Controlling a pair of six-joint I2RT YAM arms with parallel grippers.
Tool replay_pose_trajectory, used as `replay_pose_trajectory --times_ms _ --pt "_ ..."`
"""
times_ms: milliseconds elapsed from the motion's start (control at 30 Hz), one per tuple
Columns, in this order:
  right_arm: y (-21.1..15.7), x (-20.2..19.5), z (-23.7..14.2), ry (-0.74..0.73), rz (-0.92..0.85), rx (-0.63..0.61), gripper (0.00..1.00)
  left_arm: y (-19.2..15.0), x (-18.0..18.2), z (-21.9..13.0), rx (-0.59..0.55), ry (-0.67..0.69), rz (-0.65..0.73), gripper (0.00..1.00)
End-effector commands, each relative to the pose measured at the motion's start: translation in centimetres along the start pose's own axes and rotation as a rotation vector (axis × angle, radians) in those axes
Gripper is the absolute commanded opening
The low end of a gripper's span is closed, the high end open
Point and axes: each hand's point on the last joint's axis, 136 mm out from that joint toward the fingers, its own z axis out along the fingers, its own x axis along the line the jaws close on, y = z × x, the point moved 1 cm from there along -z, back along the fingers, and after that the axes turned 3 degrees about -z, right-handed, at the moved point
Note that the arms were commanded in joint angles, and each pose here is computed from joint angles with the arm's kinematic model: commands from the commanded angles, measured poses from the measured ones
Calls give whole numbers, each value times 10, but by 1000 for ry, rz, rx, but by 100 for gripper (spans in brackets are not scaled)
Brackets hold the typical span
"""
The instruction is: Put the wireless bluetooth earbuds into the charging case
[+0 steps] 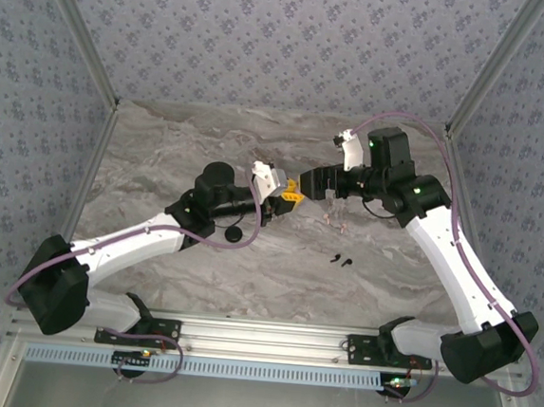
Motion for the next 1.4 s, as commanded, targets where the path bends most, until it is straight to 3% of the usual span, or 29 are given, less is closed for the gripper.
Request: replay_pose_trajectory --times_ms 0,433,1367 --pt "-2 6 -9 19 -9 -2 100 20 0 1 -56 3 24 0" --pt "5 2 -15 -2 3 -38 100 20 0 1 -60 3 22 0" --pt "-17 -10 -6 -37 31 45 100 23 0 -2 -73 14 26 0"
